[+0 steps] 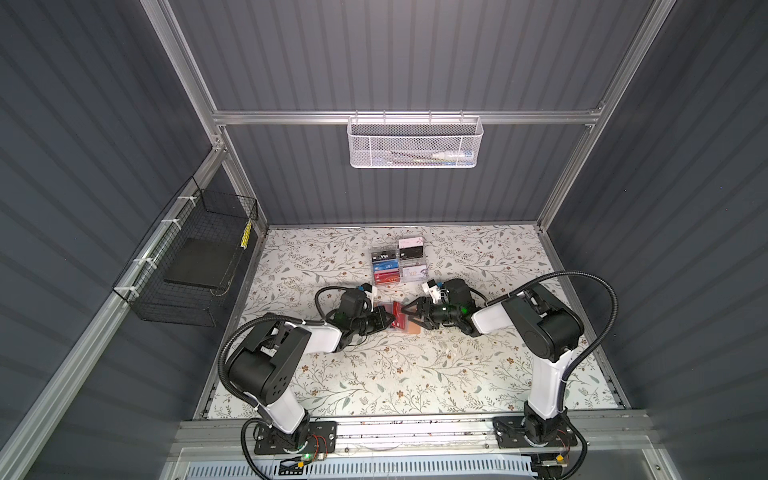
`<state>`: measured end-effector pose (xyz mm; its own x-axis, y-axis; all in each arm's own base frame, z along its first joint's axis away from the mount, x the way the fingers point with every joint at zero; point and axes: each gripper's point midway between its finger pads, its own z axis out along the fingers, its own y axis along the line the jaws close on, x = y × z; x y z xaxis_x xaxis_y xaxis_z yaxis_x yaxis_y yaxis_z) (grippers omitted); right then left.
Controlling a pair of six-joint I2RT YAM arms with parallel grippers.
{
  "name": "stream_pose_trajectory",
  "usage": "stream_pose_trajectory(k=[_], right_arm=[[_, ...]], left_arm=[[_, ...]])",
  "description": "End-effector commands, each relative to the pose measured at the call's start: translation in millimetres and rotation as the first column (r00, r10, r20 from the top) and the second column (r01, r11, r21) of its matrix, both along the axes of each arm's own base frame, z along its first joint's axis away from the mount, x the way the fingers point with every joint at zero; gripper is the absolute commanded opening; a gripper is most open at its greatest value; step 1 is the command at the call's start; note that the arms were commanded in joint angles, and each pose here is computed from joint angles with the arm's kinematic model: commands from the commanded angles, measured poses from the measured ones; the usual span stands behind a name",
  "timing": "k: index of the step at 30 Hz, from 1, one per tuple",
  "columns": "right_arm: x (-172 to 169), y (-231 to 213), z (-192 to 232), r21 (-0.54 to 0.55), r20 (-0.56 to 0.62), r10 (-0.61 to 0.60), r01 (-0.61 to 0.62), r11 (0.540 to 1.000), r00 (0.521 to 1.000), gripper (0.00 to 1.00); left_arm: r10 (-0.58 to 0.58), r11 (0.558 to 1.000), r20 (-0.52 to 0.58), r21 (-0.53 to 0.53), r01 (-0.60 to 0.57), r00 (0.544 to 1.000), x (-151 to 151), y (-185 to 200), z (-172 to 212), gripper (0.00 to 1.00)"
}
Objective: Take the credit cards out of the card holder
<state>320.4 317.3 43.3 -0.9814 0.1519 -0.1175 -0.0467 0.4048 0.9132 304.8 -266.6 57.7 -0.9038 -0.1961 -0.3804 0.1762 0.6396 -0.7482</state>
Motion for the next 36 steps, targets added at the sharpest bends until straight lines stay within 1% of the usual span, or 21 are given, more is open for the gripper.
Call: stream_pose_trajectory(k=[1,7,12,15,18,19,20,25,29,33,36], right_arm=[[-11,-2,-22,-0.045,-0.079,0.006,-0.009,0.999,0.997,0.64],[-11,-3,-13,-0.030,-0.053,0.007,-0.009,1.000,0.999,0.68],[-12,-3,-2,-0.013,-0.021,0.010,-0.010,1.000,1.000,0.75],[-12,-3,4,-0.004,-0.007,0.012,-0.012,1.000,1.000,0.80],[-13,-3,10,0.005,0.005,0.016,-0.016,1.000,1.000,0.88],[-13,-3,13,0.009,0.011,0.017,-0.017,1.000,1.000,0.96],[-14,-3,15,0.012,0.018,0.016,-0.016,1.000,1.000,0.99],[-15,-4,27,0.029,0.039,0.015,-0.016,0.999,0.999,0.99],[-18,-5,42,0.046,0.075,0.018,-0.021,0.999,0.997,0.99],[-21,-6,66,0.071,0.142,0.027,-0.038,0.997,0.990,0.99],[-25,-11,87,0.066,0.214,0.030,-0.045,0.997,0.976,0.99]], left_arm=[[-0.018,0.999,0.053,0.031,0.016,0.998,7,1,15,0.00],[-0.052,0.997,0.081,0.060,0.047,0.995,6,2,28,0.00],[-0.063,0.990,0.110,0.129,0.049,0.992,9,8,39,0.00],[-0.055,0.983,0.132,0.183,0.030,0.990,12,16,46,0.00],[-0.056,0.976,0.166,0.216,0.019,0.985,14,20,57,0.00],[-0.059,0.974,0.177,0.228,0.017,0.982,15,22,61,0.00],[-0.062,0.970,0.187,0.241,0.015,0.980,16,24,65,0.00],[-0.080,0.948,0.247,0.317,-0.002,0.966,23,32,88,0.00],[-0.112,0.928,0.325,0.373,-0.019,0.939,31,37,116,0.00],[-0.149,0.908,0.379,0.418,-0.025,0.913,39,39,142,0.00],[-0.191,0.906,0.436,0.422,-0.013,0.879,43,34,163,0.00]])
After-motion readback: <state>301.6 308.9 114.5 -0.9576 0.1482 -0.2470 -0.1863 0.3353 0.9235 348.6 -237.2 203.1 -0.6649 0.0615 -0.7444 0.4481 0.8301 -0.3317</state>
